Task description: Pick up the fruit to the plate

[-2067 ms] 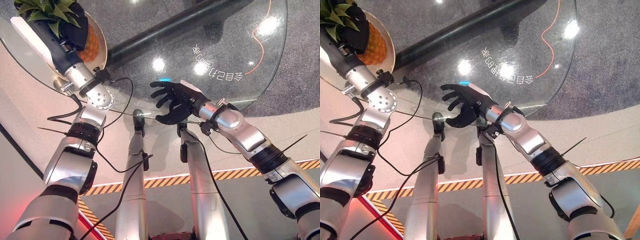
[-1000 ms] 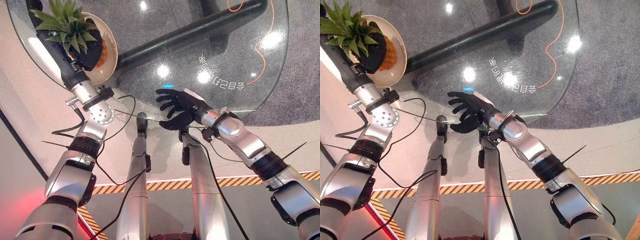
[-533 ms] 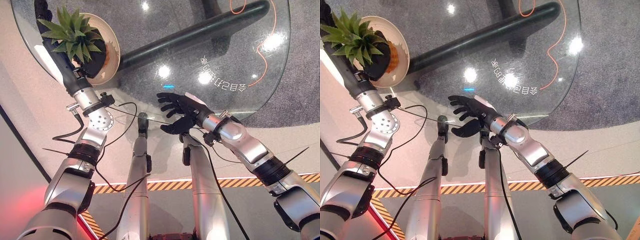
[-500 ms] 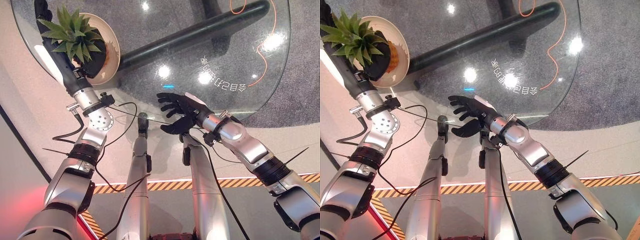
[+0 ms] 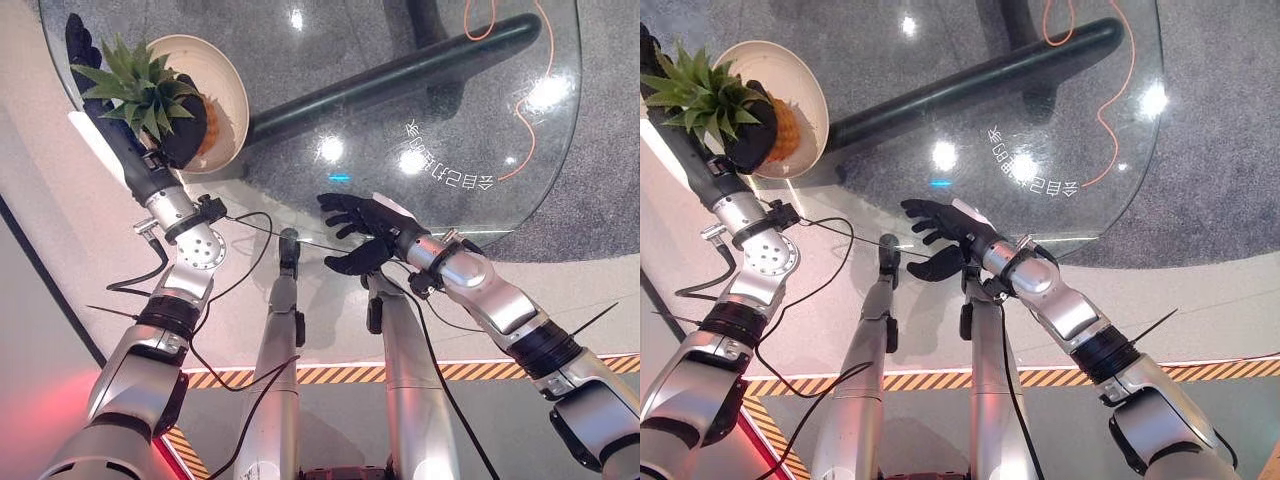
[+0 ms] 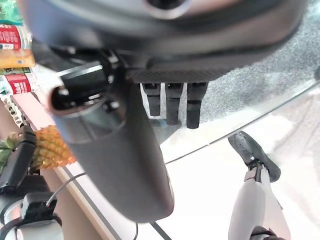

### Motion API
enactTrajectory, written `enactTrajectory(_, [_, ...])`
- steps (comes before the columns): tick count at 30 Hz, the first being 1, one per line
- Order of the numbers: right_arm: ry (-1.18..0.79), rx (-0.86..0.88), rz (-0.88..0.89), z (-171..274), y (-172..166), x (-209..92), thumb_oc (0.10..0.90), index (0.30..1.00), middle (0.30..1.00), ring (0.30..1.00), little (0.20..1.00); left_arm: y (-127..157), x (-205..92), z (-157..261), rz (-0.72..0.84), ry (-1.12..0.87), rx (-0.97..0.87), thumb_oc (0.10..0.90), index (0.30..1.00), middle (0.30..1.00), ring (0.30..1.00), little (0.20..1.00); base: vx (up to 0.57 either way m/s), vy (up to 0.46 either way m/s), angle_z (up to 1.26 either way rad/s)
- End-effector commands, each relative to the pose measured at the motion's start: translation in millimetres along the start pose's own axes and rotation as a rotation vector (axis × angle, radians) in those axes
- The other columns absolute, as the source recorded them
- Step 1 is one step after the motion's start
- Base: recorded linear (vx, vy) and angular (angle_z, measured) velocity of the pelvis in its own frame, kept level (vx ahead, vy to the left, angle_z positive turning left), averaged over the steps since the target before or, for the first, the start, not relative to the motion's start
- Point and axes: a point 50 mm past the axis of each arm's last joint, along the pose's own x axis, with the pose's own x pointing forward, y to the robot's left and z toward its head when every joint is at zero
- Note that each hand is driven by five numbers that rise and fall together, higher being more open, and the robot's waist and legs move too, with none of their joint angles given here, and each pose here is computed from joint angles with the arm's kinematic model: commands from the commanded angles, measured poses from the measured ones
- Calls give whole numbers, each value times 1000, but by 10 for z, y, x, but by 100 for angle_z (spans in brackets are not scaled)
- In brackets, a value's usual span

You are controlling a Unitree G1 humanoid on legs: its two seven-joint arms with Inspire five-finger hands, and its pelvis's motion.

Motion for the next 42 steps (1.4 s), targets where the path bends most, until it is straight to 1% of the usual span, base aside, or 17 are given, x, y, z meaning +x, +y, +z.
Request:
enactTrajectory(1, [-27, 44, 85, -50, 269, -82, 800, 900, 900, 900, 900, 301, 103, -58, 146, -43, 97, 800, 900, 900, 900, 900, 0, 0, 0])
enactTrajectory(9, [-22, 41, 85, -45, 258, -112, 800, 900, 900, 900, 900, 351, 155, -30, 167, -141, 262, 800, 900, 900, 900, 900, 0, 0, 0])
enactTrajectory(25, [-24, 30, 85, -33, 232, -172, 800, 900, 900, 900, 900, 274, 148, 49, 58, -340, 481, 800, 900, 900, 900, 900, 0, 0, 0])
enactTrajectory(42, [-25, 21, 89, -34, 234, -190, 800, 900, 900, 900, 900, 266, 184, 130, 51, -413, 487, 800, 900, 900, 900, 900, 0, 0, 0])
